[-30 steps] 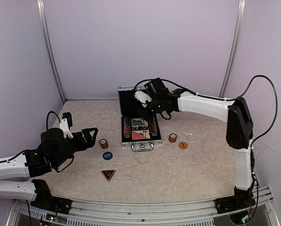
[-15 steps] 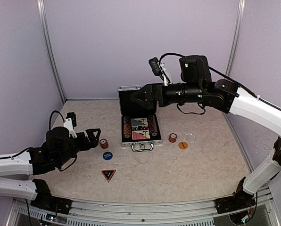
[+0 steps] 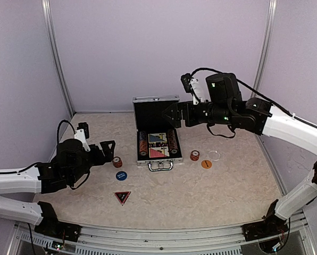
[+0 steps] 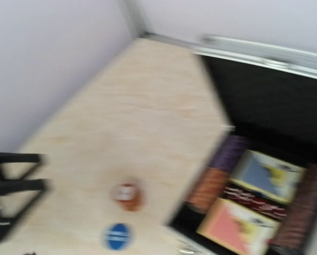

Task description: Pack up texas hold em set

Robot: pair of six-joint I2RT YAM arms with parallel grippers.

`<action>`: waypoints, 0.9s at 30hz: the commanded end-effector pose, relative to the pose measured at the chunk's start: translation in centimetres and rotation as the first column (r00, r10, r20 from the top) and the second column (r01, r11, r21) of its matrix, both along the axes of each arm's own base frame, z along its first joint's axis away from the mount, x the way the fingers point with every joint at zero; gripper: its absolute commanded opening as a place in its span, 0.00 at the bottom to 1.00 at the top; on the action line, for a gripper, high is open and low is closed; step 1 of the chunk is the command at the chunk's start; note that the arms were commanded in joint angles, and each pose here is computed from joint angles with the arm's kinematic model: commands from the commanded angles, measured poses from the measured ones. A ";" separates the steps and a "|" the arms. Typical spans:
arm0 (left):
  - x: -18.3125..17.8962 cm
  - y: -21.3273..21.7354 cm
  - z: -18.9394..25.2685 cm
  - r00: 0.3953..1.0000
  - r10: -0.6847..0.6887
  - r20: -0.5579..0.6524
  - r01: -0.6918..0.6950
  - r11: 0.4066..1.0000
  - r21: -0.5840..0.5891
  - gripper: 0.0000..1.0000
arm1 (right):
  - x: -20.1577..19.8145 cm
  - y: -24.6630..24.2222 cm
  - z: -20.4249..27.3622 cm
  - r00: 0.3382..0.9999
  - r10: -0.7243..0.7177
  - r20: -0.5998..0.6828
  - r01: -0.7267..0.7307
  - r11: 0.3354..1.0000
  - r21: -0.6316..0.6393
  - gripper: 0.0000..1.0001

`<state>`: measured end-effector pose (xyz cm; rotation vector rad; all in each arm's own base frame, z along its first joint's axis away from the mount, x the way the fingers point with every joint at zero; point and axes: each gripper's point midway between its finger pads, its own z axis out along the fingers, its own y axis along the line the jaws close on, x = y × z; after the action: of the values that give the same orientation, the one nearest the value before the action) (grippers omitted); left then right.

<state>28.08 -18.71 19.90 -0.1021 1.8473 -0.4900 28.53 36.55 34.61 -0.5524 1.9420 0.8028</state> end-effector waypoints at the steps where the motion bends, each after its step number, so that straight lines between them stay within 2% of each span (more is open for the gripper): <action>1: 1.2 0.0 1.1 0.999 0.030 0.039 -0.032 0.999 0.027 0.99 | 3.0 -4.5 -2.8 0.985 -0.154 0.076 0.164 0.976 -0.146 1.00; 6: 2.6 -0.5 -0.7 0.999 0.043 -0.013 -0.041 0.993 0.115 0.99 | 5.3 -8.4 -6.7 0.977 -0.214 0.004 0.208 0.945 -0.253 1.00; 13: 3.7 -0.7 -1.2 0.999 0.052 0.006 -0.052 0.988 0.146 0.99 | 7.0 -12.7 -12.6 0.951 -0.304 -0.050 0.255 0.869 -0.424 1.00; 18: 2.8 -0.8 -3.5 0.999 0.023 -0.043 -0.018 0.993 0.118 0.99 | 6.4 -14.3 -16.3 0.934 -0.345 -0.092 0.258 0.830 -0.494 1.00; 22: 2.1 0.2 -5.0 0.993 0.060 -0.102 -0.048 0.993 0.111 0.99 | 5.9 -14.8 -18.3 0.929 -0.347 -0.130 0.231 0.818 -0.526 1.00; 27: 0.4 0.7 -5.1 0.986 0.070 -0.149 -0.054 0.992 0.114 0.99 | 5.5 -15.7 -19.8 0.923 -0.364 -0.128 0.234 0.792 -0.564 1.00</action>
<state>29.85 -18.66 14.80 -0.0851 1.9821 -0.3385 34.12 22.05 16.13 -0.4673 2.3894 0.1633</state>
